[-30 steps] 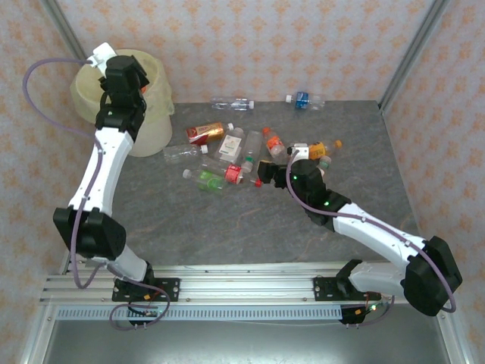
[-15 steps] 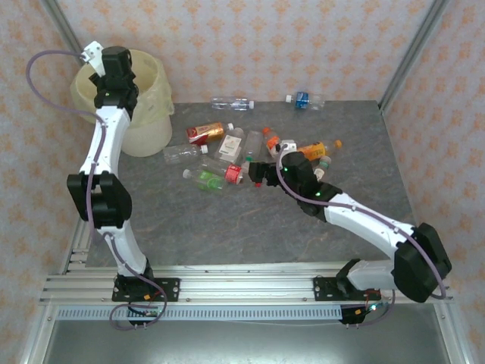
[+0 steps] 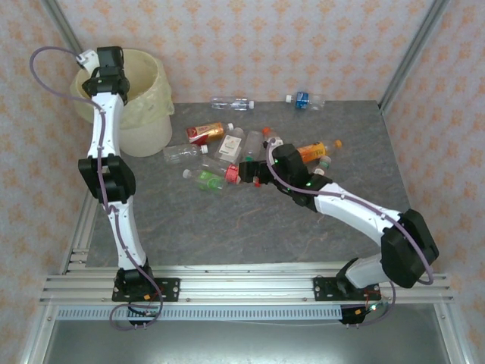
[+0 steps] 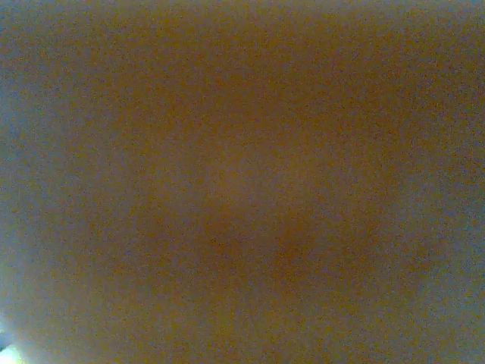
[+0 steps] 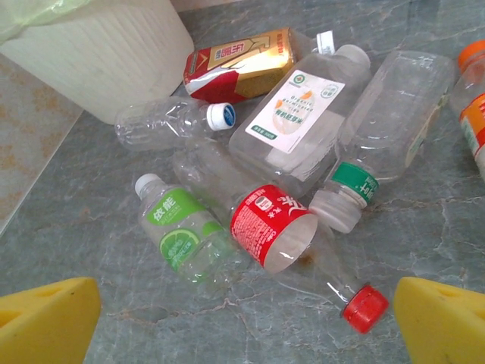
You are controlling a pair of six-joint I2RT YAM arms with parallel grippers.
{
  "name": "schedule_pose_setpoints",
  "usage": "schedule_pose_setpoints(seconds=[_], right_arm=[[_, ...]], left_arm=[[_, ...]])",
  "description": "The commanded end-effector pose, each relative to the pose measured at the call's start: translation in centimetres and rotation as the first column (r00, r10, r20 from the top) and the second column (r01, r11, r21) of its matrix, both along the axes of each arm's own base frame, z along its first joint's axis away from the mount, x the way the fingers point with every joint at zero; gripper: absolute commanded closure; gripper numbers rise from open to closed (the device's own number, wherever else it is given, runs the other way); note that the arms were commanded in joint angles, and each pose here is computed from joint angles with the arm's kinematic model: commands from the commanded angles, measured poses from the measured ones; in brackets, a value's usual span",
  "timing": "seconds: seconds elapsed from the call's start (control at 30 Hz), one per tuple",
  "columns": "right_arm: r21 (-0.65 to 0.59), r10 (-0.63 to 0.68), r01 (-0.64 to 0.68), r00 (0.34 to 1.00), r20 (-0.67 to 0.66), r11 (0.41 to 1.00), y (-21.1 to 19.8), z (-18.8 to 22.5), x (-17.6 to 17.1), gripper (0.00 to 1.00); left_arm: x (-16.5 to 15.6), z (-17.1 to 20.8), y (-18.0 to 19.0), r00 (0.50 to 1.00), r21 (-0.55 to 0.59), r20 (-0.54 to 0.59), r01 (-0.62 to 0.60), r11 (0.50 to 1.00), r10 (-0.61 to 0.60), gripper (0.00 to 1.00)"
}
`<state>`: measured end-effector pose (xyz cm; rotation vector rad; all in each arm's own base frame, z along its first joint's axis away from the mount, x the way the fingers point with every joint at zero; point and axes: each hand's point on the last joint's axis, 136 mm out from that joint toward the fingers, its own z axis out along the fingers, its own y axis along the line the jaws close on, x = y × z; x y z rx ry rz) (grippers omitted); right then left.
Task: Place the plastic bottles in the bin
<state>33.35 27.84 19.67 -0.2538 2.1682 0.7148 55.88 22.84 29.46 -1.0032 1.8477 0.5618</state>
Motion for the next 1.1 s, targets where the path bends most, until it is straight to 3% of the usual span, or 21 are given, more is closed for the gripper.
schedule_pose_setpoints(seconds=[0.0,0.27,0.5,0.87,1.07], right_arm=[[-0.004,0.04,-0.04,0.999,-0.02,0.999,0.6,0.0,-0.2,0.01],[-0.002,0.024,-0.025,0.999,-0.047,1.0,0.4,-1.2,-0.4,0.01],[-0.001,0.004,-0.004,0.999,-0.033,1.0,0.0,-1.0,-0.3,0.01],[0.012,-0.041,0.041,0.999,0.003,0.999,-0.7,0.3,0.0,0.01],[0.03,-0.106,0.105,0.994,0.032,0.994,-2.0,1.1,0.1,0.01]], left_arm=[[-2.1,0.8,1.4,0.996,0.034,-0.035,-0.083,0.996,0.084,0.54],[-3.3,1.6,1.9,0.989,0.066,-0.069,-0.126,0.99,0.13,0.41],[-3.6,2.1,1.2,0.993,0.026,-0.048,-0.11,0.994,0.112,0.29],[-3.3,5.4,-1.0,0.994,-0.093,0.107,-0.014,0.996,0.024,0.16],[-3.7,9.0,-4.2,0.972,-0.153,0.222,0.116,0.981,-0.08,0.0]])
